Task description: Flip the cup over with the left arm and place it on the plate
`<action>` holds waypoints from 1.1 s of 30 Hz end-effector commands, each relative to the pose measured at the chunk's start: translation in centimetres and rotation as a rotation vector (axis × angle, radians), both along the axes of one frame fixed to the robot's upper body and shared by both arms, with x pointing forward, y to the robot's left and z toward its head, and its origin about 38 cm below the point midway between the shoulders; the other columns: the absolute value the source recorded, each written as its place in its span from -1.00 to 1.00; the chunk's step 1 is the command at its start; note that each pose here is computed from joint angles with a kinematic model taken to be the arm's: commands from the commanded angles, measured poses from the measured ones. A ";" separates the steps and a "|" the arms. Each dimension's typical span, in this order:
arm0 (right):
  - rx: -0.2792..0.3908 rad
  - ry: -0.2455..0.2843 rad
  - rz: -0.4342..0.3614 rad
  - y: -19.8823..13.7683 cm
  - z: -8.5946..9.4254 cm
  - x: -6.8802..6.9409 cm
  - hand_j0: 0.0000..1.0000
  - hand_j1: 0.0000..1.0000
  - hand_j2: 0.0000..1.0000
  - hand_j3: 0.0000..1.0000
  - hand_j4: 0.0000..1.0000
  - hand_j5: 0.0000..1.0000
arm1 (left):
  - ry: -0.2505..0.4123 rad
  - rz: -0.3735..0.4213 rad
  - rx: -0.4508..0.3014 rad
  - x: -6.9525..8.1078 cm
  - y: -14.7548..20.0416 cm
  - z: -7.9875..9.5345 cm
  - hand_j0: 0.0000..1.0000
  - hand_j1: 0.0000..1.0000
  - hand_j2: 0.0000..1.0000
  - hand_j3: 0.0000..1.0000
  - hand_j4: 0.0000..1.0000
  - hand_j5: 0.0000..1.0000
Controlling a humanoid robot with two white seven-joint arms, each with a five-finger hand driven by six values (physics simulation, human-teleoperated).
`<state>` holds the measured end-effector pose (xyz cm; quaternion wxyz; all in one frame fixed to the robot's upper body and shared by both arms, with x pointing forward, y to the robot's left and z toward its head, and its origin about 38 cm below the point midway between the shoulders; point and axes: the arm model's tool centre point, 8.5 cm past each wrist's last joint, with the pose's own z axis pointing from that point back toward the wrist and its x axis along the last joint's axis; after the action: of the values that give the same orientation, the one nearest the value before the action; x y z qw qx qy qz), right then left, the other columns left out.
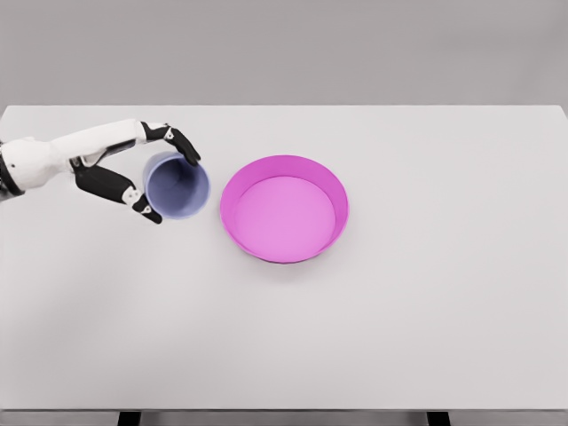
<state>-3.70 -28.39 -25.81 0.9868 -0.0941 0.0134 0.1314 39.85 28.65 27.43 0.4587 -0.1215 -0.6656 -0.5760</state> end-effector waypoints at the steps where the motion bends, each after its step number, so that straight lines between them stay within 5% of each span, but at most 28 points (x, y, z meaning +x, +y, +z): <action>1: 0.001 0.001 -0.001 0.0 0.0 0.0 1.00 1.00 1.00 1.00 1.00 1.00 | 0.095 -0.003 -0.086 0.2 -1.6 -0.3 -0.03 -0.03 -0.03 -0.03 -0.03 -0.03; 6: 0.000 0.000 -0.001 0.0 0.0 0.0 1.00 1.00 1.00 1.00 1.00 1.00 | 0.212 -0.049 -0.265 0.1 -2.9 0.8 -0.03 -0.03 -0.03 -0.03 -0.03 -0.03; 16: 0.000 0.000 -0.001 0.0 0.0 0.0 1.00 1.00 1.00 1.00 1.00 1.00 | 0.368 -0.141 -0.428 0.7 -8.7 -0.3 -0.03 -0.03 -0.03 -0.03 -0.03 -0.03; 25: 0.000 -0.001 -0.001 0.0 0.0 0.0 1.00 1.00 1.00 1.00 1.00 1.00 | 0.606 -0.090 -0.461 2.5 -11.7 -4.9 0.00 0.00 0.00 0.00 0.00 0.00; 33: 0.000 0.000 0.001 0.0 0.0 0.0 1.00 1.00 1.00 1.00 1.00 1.00 | 0.672 -0.022 -0.498 4.3 -11.2 -7.3 -0.01 -0.01 -0.01 -0.01 -0.01 -0.01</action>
<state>-3.70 -28.39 -25.81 0.9868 -0.0941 0.0134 0.1313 43.75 17.33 20.85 0.5922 -0.4163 -0.5998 -0.3410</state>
